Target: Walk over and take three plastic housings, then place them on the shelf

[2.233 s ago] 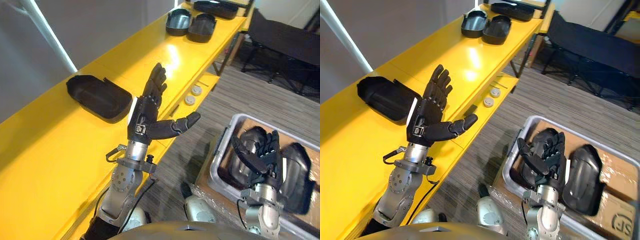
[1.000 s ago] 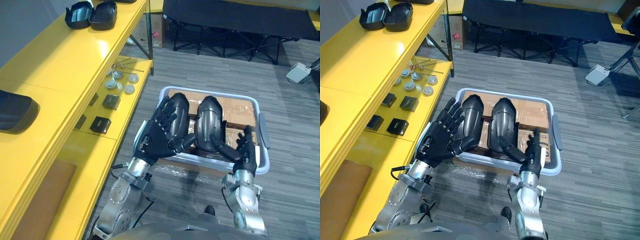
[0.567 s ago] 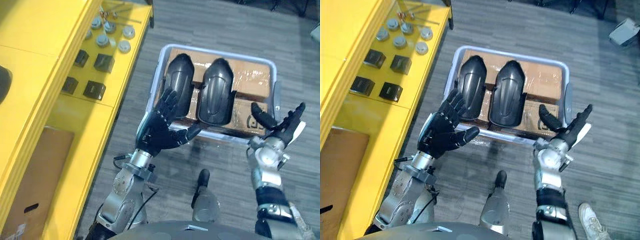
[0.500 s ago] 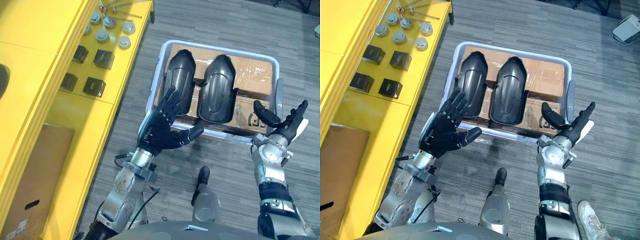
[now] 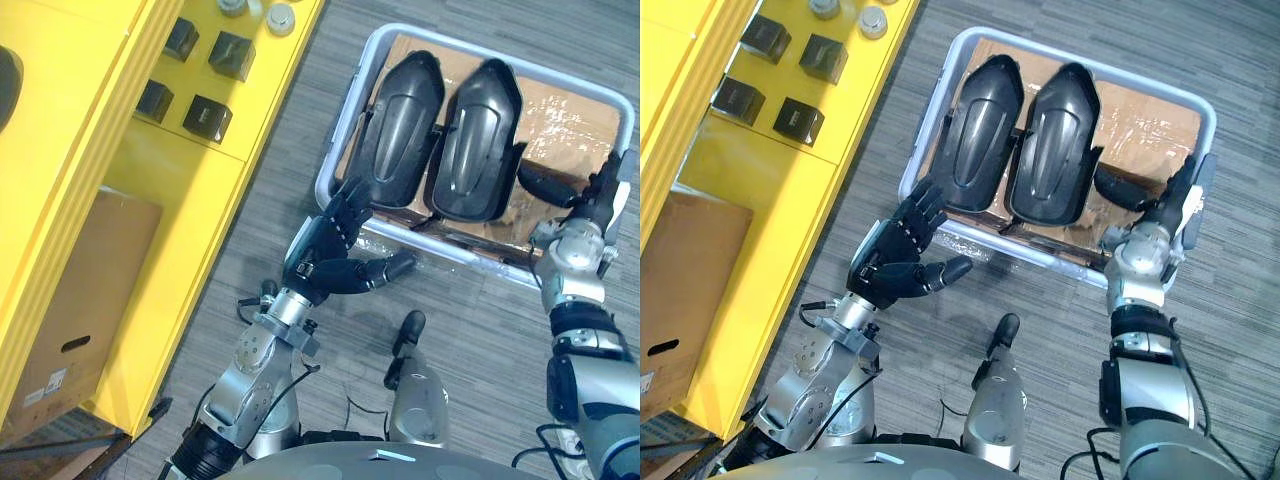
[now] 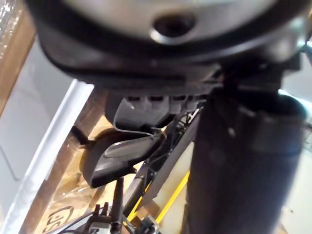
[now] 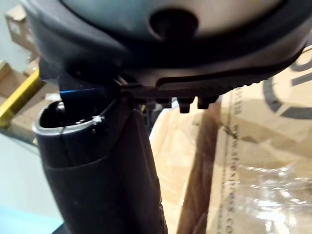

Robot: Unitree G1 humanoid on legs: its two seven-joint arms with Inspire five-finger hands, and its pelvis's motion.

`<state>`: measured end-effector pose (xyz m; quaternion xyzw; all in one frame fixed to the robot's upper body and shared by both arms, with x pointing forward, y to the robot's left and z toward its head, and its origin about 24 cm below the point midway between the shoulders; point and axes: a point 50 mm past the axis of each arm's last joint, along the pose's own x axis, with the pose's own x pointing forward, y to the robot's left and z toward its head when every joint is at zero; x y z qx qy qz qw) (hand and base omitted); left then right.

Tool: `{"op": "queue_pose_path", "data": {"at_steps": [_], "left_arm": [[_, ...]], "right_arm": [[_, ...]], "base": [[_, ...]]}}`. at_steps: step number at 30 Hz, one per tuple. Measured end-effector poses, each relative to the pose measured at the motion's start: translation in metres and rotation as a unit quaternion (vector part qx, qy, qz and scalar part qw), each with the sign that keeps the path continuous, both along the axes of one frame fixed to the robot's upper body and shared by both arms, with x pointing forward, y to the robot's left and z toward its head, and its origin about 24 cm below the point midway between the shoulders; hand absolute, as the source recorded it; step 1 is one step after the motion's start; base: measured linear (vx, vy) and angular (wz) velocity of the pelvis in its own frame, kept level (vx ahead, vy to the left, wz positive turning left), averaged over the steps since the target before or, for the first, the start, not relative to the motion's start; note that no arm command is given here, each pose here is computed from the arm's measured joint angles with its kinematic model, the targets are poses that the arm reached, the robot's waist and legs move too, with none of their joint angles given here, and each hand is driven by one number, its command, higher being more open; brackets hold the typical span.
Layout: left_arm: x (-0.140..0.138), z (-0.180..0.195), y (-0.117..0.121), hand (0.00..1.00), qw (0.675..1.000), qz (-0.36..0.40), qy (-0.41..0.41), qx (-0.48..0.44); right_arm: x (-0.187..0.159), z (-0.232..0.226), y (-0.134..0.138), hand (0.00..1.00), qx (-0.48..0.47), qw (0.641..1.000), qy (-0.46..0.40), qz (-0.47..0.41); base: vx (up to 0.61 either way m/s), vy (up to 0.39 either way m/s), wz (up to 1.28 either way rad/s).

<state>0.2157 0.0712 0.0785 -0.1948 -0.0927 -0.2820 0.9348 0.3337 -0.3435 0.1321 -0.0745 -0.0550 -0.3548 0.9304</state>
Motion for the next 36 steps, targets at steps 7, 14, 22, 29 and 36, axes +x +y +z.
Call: {"op": "queue_pose_path", "data": {"at_steps": [7,14,22,29,36], "left_arm": [[-0.001,-0.001,0.0,1.0,1.0,0.001,0.002,-0.001],[-0.002,-0.002,0.0,1.0,1.0,-0.004,0.0,-0.001],[-0.007,-0.007,0.002,1.0,1.0,0.003,0.011,-0.005],[-0.007,-0.008,0.003,1.0,1.0,0.003,0.011,-0.001],[-0.007,-0.009,0.004,1.0,1.0,0.002,0.012,0.003]], "right_arm": [[0.005,0.012,0.001,1.0,-0.017,1.0,-0.011,0.006],[0.001,0.025,-0.003,1.0,-0.059,0.997,-0.034,-0.032],[-0.021,0.101,-0.004,1.0,-0.142,0.97,-0.189,-0.064],[-0.015,0.1,0.009,1.0,-0.167,0.971,-0.17,0.002],[0.004,0.071,0.021,1.0,-0.178,0.979,-0.067,0.069]], "base": [[-0.02,-0.023,0.03],[-0.03,-0.027,-0.01],[-0.01,-0.022,-0.07],[0.0,0.0,0.0],[0.0,-0.017,0.04]]}}
